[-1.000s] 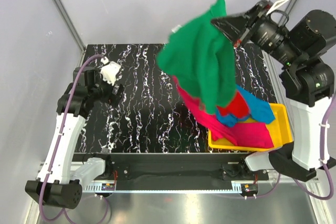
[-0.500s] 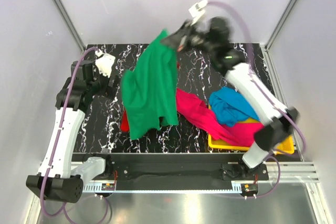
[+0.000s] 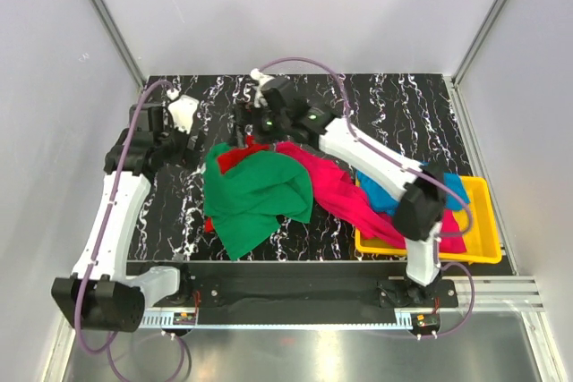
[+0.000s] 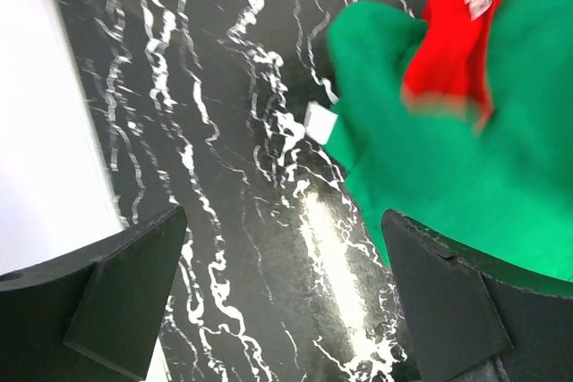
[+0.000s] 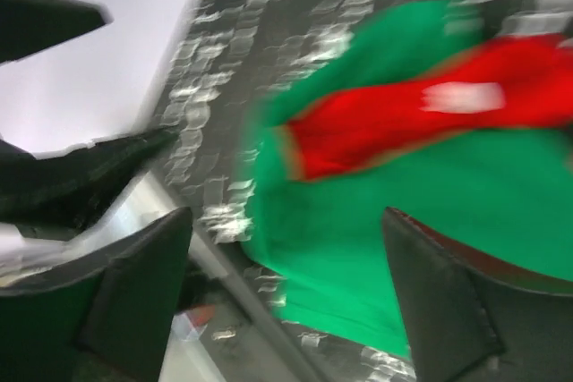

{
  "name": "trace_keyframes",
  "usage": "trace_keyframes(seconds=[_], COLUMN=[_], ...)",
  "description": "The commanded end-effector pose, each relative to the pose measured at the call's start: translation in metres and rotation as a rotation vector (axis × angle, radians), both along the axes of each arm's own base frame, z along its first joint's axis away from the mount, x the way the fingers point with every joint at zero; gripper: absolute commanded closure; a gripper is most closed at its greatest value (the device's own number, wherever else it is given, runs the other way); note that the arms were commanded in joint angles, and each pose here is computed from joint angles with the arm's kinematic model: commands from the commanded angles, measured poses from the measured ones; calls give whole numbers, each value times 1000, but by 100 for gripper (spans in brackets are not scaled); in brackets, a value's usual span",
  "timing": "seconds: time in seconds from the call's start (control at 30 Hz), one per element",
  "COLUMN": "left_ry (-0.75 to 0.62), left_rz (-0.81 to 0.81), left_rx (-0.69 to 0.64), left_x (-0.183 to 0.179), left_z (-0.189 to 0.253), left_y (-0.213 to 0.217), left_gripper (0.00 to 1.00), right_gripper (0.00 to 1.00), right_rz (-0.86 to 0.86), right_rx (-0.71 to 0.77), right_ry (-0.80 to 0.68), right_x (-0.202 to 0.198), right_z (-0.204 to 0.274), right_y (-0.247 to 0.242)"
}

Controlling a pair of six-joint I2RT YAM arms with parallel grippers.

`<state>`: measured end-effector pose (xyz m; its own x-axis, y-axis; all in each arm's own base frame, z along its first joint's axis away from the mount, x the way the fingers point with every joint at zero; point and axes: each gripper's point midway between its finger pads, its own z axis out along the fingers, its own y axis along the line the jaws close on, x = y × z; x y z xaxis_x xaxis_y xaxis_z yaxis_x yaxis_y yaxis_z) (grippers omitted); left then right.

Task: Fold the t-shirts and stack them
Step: Move the tshirt to the center of the board

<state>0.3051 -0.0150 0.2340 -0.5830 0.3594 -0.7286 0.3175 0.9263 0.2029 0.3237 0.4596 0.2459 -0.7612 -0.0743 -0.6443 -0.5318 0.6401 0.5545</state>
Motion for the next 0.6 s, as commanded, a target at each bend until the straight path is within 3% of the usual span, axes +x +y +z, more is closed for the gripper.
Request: trace_keyframes(seconds=[0.0, 0.17, 0.3, 0.37, 0.43, 0.57], left_ry=[51, 172, 155, 172, 217, 266], left_rz=[-34, -203, -274, -291, -320, -389], left_rx=[-12, -53, 21, 43, 32, 25], left_x=[6, -12, -12, -6, -6, -29], left_z=[-26, -63, -79, -89, -95, -101], left_y=[-5, -39, -63, -69, -77, -85], left_gripper=[1, 14, 12, 13, 19, 26], right_gripper=[3, 6, 10, 13, 16, 13], right_rz=[-235, -378, -395, -357, -294, -249], right_rx=[-313, -457, -681, -663, -663, -725], right_ry=[-126, 27, 135, 178, 231, 292], right_x=[17, -6, -42, -49, -59, -59], right_z=[-8, -49, -101, -113, -130, -161], right_y=[-111, -213, -270, -268, -263, -260])
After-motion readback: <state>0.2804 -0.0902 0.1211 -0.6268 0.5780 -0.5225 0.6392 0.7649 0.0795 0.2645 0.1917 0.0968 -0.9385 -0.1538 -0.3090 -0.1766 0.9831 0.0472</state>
